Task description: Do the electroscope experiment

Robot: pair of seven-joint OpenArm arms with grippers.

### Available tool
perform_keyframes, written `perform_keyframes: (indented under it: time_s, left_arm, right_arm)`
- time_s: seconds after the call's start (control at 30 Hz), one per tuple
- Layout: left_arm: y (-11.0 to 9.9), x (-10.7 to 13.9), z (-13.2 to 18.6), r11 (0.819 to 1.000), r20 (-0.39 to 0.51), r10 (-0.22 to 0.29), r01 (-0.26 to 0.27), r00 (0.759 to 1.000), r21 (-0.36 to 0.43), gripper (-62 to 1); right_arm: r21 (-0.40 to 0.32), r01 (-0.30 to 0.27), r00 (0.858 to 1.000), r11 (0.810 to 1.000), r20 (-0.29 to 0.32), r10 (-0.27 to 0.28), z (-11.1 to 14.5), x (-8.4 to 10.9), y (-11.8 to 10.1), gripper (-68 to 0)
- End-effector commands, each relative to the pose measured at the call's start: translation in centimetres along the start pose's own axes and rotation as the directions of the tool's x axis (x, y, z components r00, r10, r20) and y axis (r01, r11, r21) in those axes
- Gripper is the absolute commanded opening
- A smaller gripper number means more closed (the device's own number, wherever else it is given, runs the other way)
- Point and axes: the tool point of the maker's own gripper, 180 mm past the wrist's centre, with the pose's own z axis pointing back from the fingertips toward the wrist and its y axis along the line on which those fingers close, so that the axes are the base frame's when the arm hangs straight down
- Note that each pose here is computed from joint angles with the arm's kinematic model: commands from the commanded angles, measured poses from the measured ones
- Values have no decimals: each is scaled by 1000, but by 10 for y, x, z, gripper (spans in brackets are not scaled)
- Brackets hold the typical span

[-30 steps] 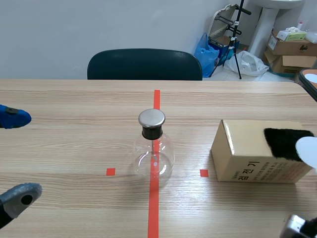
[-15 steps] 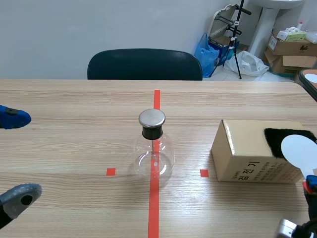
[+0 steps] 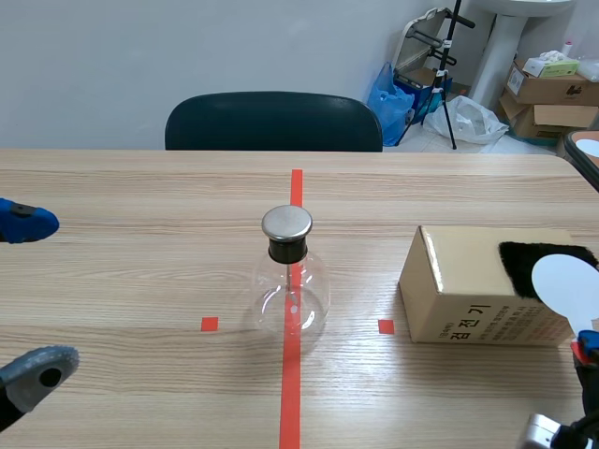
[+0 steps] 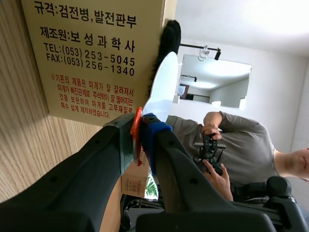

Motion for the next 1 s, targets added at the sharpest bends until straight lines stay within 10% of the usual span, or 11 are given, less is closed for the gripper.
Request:
perform_keyframes:
  time_s: [0.0, 0.43, 0.97]
  left_arm:
    - [0, 7, -1, 1000, 33, 10, -10, 999, 2, 6]
    - [0, 7, -1, 1000, 33, 10, -10, 999, 2, 6]
    - [-1, 6, -1, 1000, 29, 6, -6, 1000, -1, 6]
  right_arm:
    - [-32, -29, 1000, 999, -13, 28, -4, -7, -12, -660]
    - [-122, -61, 996, 991, -73, 53, -27, -9, -63, -660]
    - [-206, -63, 998, 976, -34, 57, -55, 42, -100, -660]
